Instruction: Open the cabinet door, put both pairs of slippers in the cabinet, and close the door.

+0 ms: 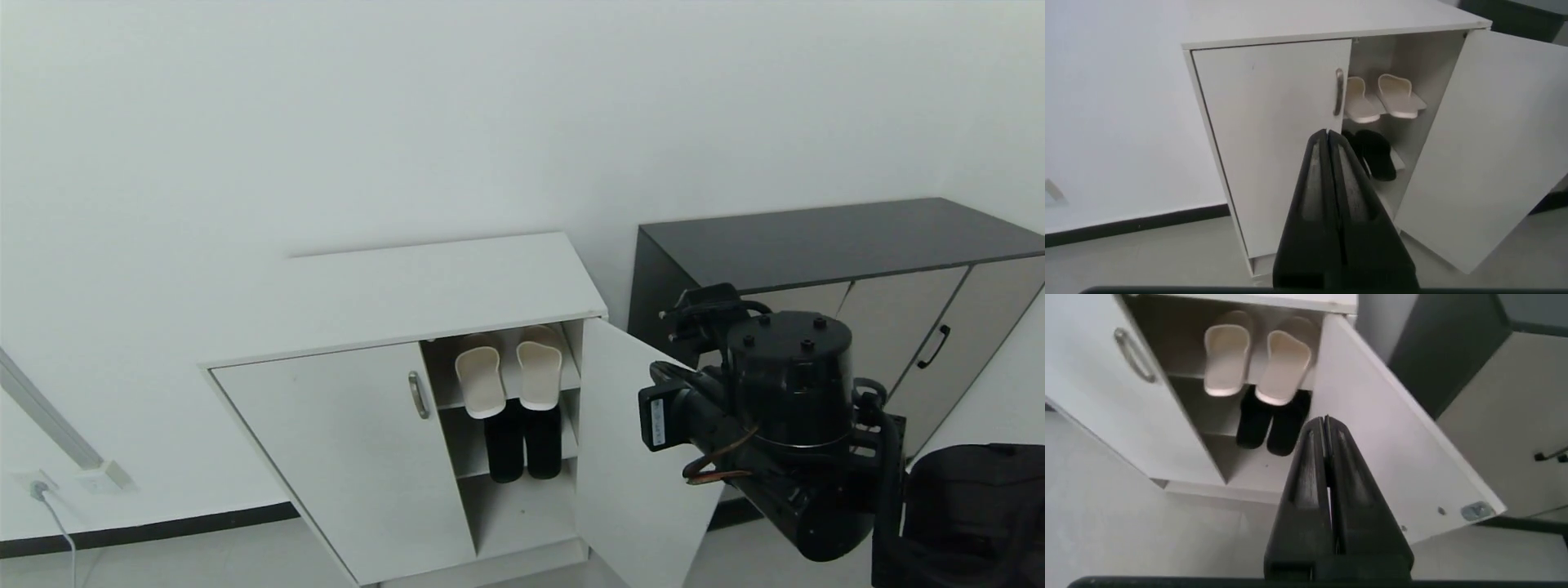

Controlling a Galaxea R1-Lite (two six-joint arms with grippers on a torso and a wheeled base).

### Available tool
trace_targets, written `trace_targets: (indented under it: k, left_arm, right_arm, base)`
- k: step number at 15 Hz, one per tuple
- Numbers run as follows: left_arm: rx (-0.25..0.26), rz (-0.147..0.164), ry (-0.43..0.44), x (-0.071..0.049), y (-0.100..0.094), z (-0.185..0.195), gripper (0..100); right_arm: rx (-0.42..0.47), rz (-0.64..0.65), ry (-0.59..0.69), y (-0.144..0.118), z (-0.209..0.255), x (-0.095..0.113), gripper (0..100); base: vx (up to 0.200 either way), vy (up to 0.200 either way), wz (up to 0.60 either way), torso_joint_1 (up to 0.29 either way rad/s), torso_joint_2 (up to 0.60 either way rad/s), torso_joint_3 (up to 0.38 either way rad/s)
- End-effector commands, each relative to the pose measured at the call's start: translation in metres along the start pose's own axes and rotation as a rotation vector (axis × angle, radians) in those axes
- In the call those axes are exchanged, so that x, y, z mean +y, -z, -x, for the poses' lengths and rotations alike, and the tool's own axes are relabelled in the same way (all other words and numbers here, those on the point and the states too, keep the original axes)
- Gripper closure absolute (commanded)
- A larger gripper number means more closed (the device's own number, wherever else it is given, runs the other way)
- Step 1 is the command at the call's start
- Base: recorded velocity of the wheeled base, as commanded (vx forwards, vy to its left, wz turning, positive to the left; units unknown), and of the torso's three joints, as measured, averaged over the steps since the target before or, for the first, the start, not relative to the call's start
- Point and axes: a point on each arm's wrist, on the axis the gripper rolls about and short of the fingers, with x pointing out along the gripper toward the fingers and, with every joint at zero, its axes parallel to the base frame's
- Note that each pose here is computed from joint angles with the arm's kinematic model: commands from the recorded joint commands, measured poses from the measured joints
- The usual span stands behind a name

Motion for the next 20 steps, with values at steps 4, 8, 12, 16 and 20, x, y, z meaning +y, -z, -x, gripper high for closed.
trace_targets:
  k: [4,8,12,16,20]
  left_arm:
    - [0.001,0.000,0.000,0.000,0.000,0.000,100]
    - [0.001,-0.003,0.000,0.000,0.000,0.000,100]
    - [0.001,-0.002,0.000,0.000,0.000,0.000,100]
    - [0.001,-0.002,0.000,0.000,0.000,0.000,100]
    - [0.001,-0.002,0.000,0.000,0.000,0.000,100]
  right_arm:
    - [0.000,0.000,-0.002,0.000,0.000,0.001,100]
    - [-0.021,-0.028,0.064,-0.014,-0.020,-0.012,100]
    - [0.023,-0.053,0.127,-0.031,-0.064,-0.048,100]
    - [0.056,-0.082,0.143,-0.035,-0.111,-0.083,100]
    - [0.101,-0.086,0.190,-0.015,-0.141,-0.099,100]
  base:
    - [-0.200,0.000,0.00,-0.004,0.00,0.000]
    - [-0.050,0.000,0.00,-0.001,0.00,0.001]
    - [0.000,0.000,0.00,0.000,0.00,0.000]
    - [0.000,0.000,0.00,0.000,0.00,0.000]
    - [0.000,0.000,0.00,0.000,0.00,0.000]
